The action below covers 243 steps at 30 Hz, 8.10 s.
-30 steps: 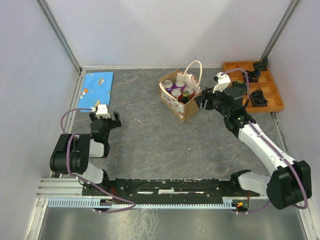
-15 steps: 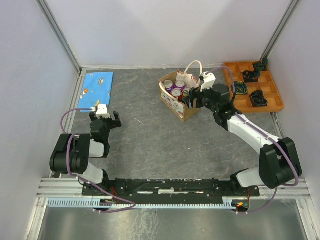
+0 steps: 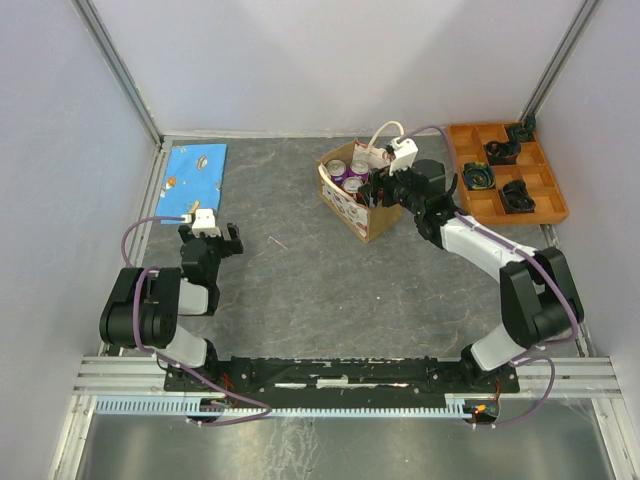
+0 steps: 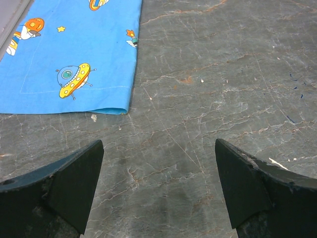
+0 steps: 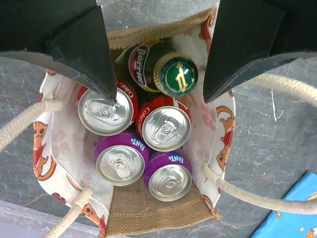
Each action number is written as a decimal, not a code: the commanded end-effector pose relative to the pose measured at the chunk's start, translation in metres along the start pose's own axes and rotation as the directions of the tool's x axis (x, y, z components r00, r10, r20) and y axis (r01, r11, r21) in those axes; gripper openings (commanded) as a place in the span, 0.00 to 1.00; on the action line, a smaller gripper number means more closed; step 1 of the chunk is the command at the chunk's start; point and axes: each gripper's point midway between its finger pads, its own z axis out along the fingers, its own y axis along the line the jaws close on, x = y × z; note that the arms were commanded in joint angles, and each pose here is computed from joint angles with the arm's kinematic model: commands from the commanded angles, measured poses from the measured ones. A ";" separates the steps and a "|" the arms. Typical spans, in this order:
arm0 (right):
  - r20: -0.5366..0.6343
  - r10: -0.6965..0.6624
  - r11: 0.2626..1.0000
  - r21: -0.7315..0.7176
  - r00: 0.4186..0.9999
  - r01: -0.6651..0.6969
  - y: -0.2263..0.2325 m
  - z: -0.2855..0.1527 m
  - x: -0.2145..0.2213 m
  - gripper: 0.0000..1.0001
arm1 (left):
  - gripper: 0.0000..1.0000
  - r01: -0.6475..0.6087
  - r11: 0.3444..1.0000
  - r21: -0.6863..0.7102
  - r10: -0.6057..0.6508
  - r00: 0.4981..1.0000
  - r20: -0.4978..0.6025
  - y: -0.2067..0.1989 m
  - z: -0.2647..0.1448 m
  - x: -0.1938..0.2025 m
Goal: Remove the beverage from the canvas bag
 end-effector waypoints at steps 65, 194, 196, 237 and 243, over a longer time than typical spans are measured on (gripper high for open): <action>0.398 -0.379 0.803 0.590 0.836 0.083 -0.046 -0.147 -0.227 0.00 | 0.99 0.013 1.000 0.002 -0.013 0.998 0.058 0.000 0.006 -0.019; -0.565 0.006 0.988 0.131 0.825 0.083 -0.047 0.041 0.002 0.82 | 0.99 0.013 1.000 0.002 -0.013 0.998 0.057 -0.001 0.006 -0.018; -0.574 0.005 0.986 0.138 0.819 0.090 -0.050 0.041 0.005 0.82 | 0.99 0.012 1.000 0.002 -0.012 0.998 0.056 0.000 0.006 -0.018; -0.748 -0.044 0.960 0.153 0.662 0.236 -0.065 0.055 0.088 0.80 | 0.99 0.013 1.000 0.003 -0.013 0.998 0.058 0.000 0.006 -0.018; -0.759 -0.045 0.956 0.156 0.649 0.249 -0.065 0.054 0.096 0.78 | 0.99 0.013 1.000 0.002 -0.013 0.998 0.056 -0.001 0.006 -0.018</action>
